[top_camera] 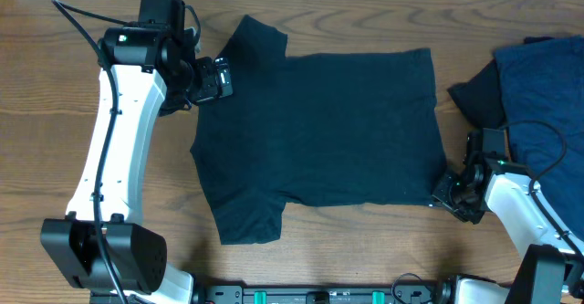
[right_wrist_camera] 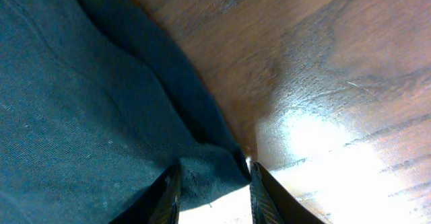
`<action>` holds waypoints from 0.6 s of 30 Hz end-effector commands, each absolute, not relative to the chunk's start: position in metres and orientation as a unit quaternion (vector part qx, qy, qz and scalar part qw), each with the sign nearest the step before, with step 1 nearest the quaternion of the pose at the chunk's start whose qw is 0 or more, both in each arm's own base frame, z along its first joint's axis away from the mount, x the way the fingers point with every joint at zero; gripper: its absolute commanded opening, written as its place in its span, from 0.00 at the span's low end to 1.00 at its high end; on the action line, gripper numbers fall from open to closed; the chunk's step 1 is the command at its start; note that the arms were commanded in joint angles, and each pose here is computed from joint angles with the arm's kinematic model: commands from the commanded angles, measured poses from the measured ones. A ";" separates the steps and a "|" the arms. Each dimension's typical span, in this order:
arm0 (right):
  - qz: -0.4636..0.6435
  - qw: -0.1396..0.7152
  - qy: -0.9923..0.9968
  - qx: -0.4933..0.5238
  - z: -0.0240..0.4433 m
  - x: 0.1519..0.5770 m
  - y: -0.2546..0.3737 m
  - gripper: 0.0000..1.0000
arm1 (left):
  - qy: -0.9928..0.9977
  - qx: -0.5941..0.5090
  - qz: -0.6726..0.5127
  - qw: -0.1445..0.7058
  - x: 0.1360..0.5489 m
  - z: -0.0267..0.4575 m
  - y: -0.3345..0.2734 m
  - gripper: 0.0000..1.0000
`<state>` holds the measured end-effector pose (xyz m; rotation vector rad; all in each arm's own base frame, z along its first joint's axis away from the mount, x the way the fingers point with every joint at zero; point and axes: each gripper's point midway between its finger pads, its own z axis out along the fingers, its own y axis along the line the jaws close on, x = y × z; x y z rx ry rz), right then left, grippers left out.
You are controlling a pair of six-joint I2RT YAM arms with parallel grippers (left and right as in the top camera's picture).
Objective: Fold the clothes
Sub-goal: 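Move the right gripper down and grasp the shirt's lower right hem, then move the left gripper down to the shirt's lower left hem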
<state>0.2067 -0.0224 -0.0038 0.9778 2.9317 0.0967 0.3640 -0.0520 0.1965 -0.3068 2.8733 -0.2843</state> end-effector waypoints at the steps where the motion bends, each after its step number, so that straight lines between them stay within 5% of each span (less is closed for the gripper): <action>1: 0.031 0.024 0.945 0.324 -0.009 0.202 -0.023 0.34 | 0.983 -0.109 -0.092 0.113 0.364 0.193 -0.049 0.98; 5: 0.032 0.026 0.944 0.327 -0.009 0.203 -0.023 0.33 | 0.983 -0.109 -0.092 0.113 0.364 0.193 -0.049 0.98; 11: 0.032 0.028 0.944 0.327 -0.009 0.204 -0.023 0.13 | 0.983 -0.109 -0.092 0.113 0.364 0.193 -0.049 0.98; 18: 0.033 0.034 0.944 0.326 -0.009 0.207 -0.024 0.14 | 0.983 -0.109 -0.092 0.113 0.364 0.193 -0.049 0.98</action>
